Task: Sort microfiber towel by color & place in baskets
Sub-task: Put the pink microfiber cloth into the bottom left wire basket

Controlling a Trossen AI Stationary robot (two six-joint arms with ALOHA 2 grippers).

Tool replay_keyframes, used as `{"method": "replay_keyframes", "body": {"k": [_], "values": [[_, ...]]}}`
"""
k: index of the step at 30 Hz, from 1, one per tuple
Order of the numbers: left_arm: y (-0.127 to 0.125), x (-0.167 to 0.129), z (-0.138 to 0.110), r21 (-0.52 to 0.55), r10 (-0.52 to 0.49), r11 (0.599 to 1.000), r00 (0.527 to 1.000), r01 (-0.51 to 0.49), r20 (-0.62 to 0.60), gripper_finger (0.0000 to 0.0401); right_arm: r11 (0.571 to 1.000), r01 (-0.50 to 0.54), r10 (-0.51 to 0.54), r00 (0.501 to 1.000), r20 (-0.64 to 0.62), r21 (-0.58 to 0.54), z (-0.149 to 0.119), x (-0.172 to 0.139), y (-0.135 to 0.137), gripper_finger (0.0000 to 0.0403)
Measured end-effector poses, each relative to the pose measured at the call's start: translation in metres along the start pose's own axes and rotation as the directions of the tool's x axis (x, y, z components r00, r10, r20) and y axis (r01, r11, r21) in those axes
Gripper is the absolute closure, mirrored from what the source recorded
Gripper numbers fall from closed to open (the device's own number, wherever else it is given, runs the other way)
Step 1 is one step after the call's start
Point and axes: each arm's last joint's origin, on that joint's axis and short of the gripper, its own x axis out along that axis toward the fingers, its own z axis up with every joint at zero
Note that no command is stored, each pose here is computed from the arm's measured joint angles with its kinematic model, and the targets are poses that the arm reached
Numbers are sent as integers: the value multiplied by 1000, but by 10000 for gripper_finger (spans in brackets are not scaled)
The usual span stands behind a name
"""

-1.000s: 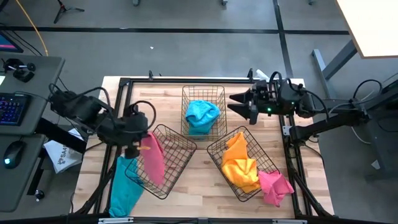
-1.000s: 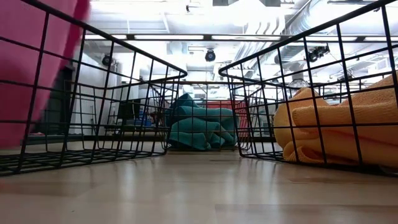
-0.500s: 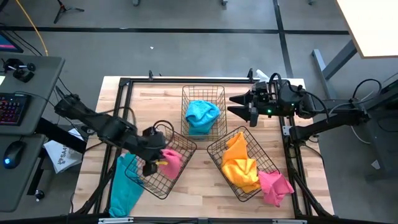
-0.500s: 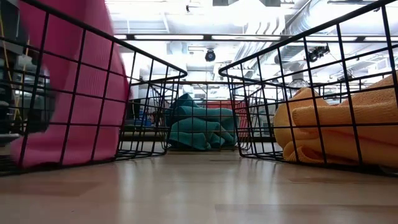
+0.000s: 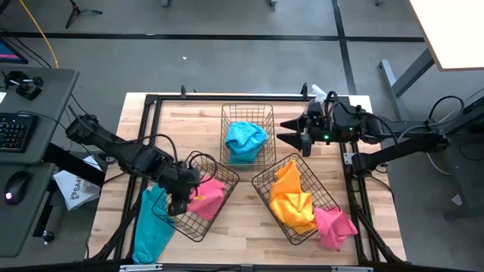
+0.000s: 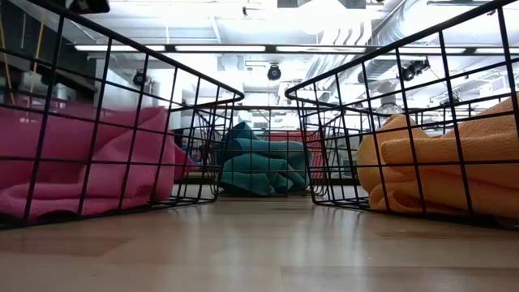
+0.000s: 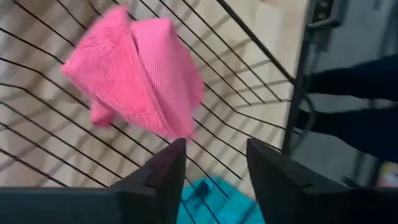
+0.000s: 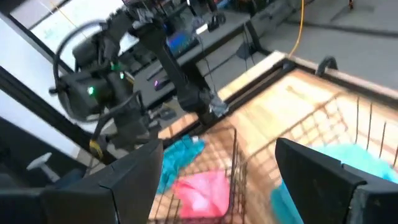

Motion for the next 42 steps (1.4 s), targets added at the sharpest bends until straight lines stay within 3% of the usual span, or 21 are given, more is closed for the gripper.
{"method": "replay_keyframes", "body": {"k": [4, 7, 9, 12, 15, 18, 23, 26, 37, 42], "values": [[6, -1, 5, -20, -83, 996, 995, 82, -52, 217, 997, -40, 48, 993, -109, 68, -7, 0, -1, 96], [9, -3, 8, 1, -105, 994, 994, 105, -42, 212, 972, -88, 155, 937, -313, 218, -21, -1, 1, 96], [12, -4, 11, 19, -81, 997, 997, 81, -15, 213, 946, -43, 205, 847, -490, 321, -40, -5, 7, 96], [18, -4, 17, 35, -28, 999, 999, 27, 44, 214, 909, 119, 222, 672, -707, 399, -71, -17, 21, 96], [22, -5, 24, 49, -11, 999, 995, 6, 99, 214, 875, 293, 196, 516, -834, 386, -101, -34, 40, 96], [26, -6, 28, 71, -8, 997, 993, 0, 120, 214, 839, 434, 138, 416, -899, 329, -129, -51, 58, 96], [33, -7, 32, 96, 2, 995, 991, -15, 130, 214, 768, 607, -26, 345, -938, 202, -176, -62, 79, 96], [36, -8, 34, 101, 8, 995, 991, -22, 136, 214, 746, 653, -97, 301, -949, 131, -202, -61, 87, 96], [46, -10, 39, 92, 7, 996, 990, -20, 140, 215, 746, 654, -327, 192, -925, -128, -261, -38, 85, 96], [45, -10, 38, 82, -29, 996, 992, 19, 122, 214, 767, 608, -363, 146, -920, -206, -278, -31, 84, 116]]}}
